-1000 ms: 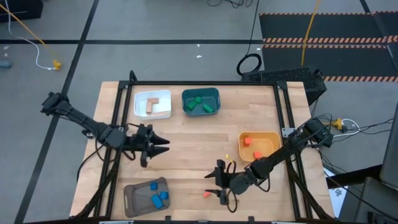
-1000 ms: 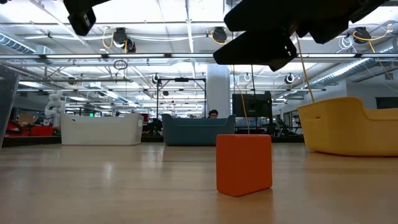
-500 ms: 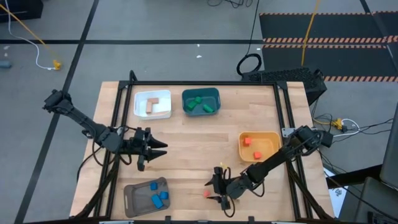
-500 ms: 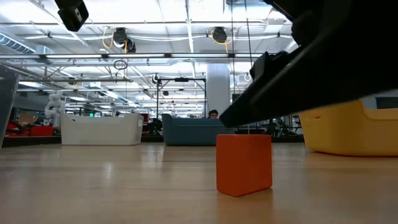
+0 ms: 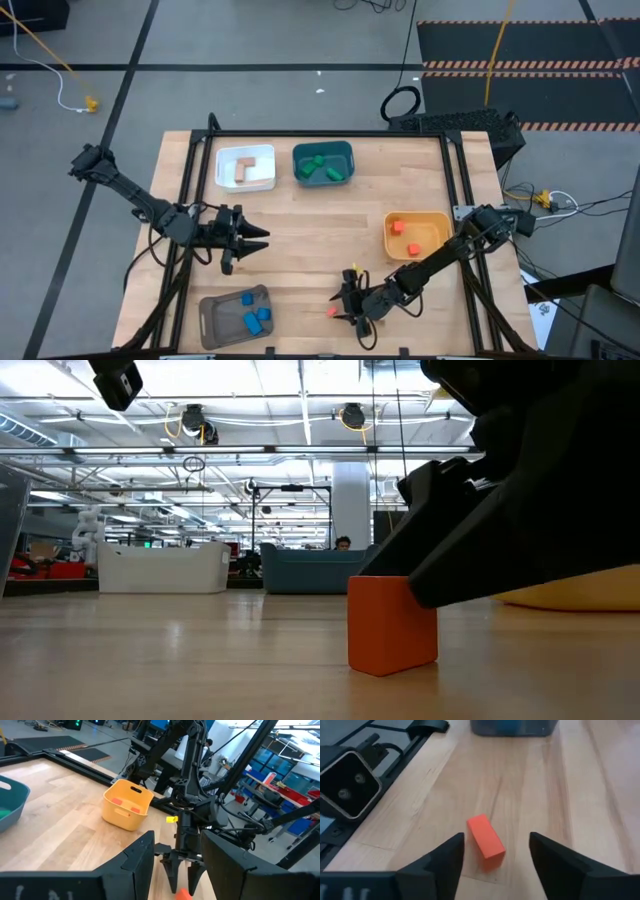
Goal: Sort & place blocks by color
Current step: Put the orange block into the yellow bin
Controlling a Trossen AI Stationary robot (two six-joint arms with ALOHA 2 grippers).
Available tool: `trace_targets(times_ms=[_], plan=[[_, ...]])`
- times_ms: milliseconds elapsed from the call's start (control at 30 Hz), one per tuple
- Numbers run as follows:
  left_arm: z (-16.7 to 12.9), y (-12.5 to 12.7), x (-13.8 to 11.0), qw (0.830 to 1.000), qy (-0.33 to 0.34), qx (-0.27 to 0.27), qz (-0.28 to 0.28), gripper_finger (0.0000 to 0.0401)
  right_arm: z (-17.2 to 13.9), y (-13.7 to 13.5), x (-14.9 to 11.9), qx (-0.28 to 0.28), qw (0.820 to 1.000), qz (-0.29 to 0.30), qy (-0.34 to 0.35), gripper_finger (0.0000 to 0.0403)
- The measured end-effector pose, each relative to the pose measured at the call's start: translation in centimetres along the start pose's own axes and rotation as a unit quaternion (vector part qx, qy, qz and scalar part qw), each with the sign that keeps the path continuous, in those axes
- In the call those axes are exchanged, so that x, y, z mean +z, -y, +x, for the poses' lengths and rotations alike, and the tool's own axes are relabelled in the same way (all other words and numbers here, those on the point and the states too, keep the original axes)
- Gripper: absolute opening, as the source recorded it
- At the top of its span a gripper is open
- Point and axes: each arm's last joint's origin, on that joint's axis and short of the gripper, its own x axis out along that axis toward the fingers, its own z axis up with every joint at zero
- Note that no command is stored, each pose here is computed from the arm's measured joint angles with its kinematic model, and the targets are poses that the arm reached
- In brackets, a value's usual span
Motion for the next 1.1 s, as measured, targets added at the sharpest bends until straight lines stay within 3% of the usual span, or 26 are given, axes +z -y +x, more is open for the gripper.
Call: trace_targets(times_ms=[233,733,933,1100], plan=[[0.0,0.0,0.0,1.000,0.000,0.000,-0.001,0.0161,0.0,0.0,0.0,0.008,1.000,0.000,-0.002,0.0145],[0.0,0.0,0.0,1.000,0.000,0.000,-0.002,0.0161,0.0,0.0,0.0,0.008,1.000,0.019,-0.002,0.0037],[0.0,0.0,0.0,1.000,0.000,0.000,-0.002,0.0161,0.0,-0.1,0.3,0.018,0.999,0.043,0.008,0.0035],[0.0,0.0,0.0,1.000,0.000,0.000,-0.002,0.0161,-1.5,-0.5,2.7,0.064,0.995,0.057,0.053,0.0035]])
